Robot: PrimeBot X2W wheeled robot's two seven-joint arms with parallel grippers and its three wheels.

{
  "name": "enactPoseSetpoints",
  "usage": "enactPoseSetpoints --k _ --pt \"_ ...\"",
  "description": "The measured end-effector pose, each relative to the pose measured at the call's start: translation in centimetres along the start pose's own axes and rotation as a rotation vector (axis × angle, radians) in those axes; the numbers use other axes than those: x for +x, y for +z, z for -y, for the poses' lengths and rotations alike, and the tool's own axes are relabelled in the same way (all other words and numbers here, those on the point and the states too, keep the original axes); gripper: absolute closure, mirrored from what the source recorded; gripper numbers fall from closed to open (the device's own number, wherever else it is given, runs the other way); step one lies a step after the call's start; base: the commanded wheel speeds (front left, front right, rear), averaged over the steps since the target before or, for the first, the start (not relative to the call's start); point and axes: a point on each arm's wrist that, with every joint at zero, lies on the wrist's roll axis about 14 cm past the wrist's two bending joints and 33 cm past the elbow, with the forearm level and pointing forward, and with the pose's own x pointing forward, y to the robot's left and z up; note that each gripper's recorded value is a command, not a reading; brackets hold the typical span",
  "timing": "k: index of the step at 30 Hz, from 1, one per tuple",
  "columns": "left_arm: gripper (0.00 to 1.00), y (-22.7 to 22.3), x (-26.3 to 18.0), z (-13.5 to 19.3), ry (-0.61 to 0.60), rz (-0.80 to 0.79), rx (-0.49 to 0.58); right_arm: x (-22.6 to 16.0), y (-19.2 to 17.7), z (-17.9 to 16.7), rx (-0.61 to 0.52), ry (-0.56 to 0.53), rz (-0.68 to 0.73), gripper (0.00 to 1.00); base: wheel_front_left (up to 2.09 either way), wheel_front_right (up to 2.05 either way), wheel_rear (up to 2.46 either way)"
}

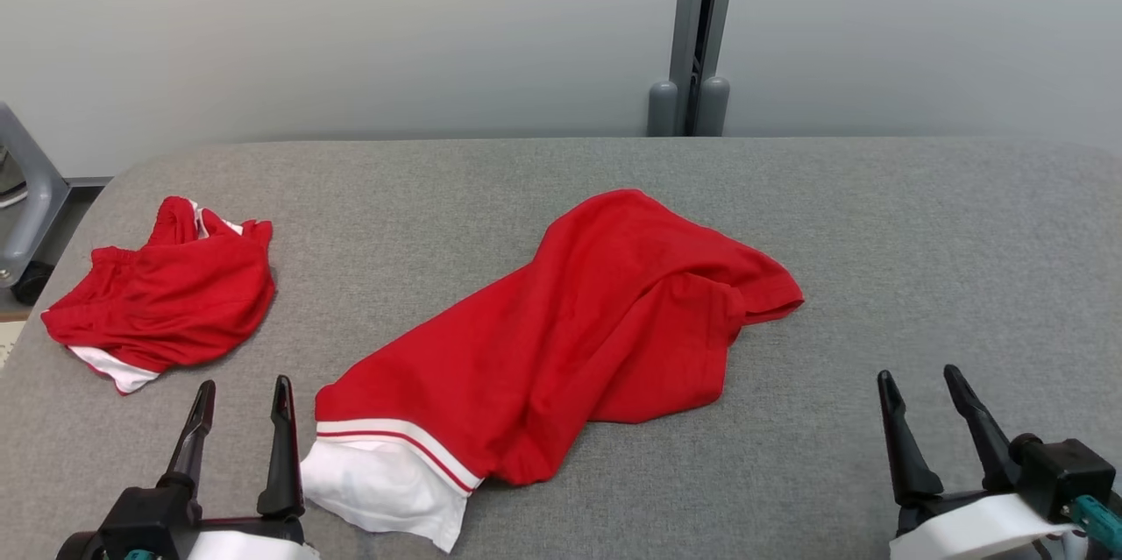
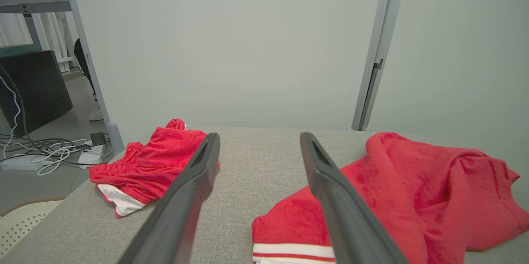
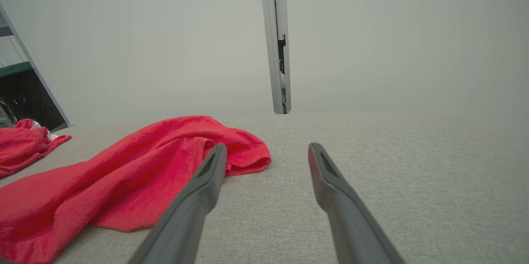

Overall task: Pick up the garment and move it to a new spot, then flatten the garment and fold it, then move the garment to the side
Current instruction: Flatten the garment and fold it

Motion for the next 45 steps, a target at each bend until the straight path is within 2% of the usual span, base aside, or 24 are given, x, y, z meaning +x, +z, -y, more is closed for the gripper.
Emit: enactPoseSetpoints --k 7,16,26,31,32,33,36,38,45 --pt "0.00 0.3 -0.1 -0.3 0.007 0.009 -0.003 2.3 -0.5 -2.8 -0.041 0.130 -0.029 0.00 0.00 0.00 0.00" --pt "0.00 0.0 -0.1 -0.8 0.033 0.000 -0.014 5.4 -4.4 -6.4 -0.055 0.264 -0.165 0.00 0.00 0.00 0.00" --pt "0.00 -0.8 -0.4 -2.1 0.078 -0.030 -0.010 6.1 -9.9 -8.8 -0.042 0.329 -0.351 0.00 0.00 0.00 0.00" --pt "0.00 -0.9 -0.5 -2.7 0.095 -0.037 -0.007 6.2 -11.5 -9.3 -0.033 0.338 -0.409 0.00 0.00 0.00 0.00" --pt "0.00 -1.1 -0.5 -2.8 0.099 -0.041 -0.013 6.1 -11.8 -9.4 -0.033 0.341 -0.419 0.34 0.00 0.00 0.00" --pt "0.00 -1.2 -0.6 -2.8 0.102 -0.045 -0.014 6.1 -12.0 -9.6 -0.032 0.346 -0.427 1.00 0.00 0.00 0.00" --pt "0.00 -1.3 -0.6 -2.9 0.104 -0.050 -0.013 6.6 -11.8 -10.0 -0.022 0.354 -0.420 1.00 0.00 0.00 0.00" --pt "0.00 -1.3 -0.5 -2.9 0.106 -0.048 -0.016 7.4 -10.2 -9.7 -0.010 0.344 -0.370 1.00 0.00 0.00 0.00" --pt "0.00 -2.0 -0.7 -1.8 0.068 -0.067 -0.037 5.9 -7.6 -5.3 -0.008 0.242 -0.286 1.00 0.00 0.00 0.00"
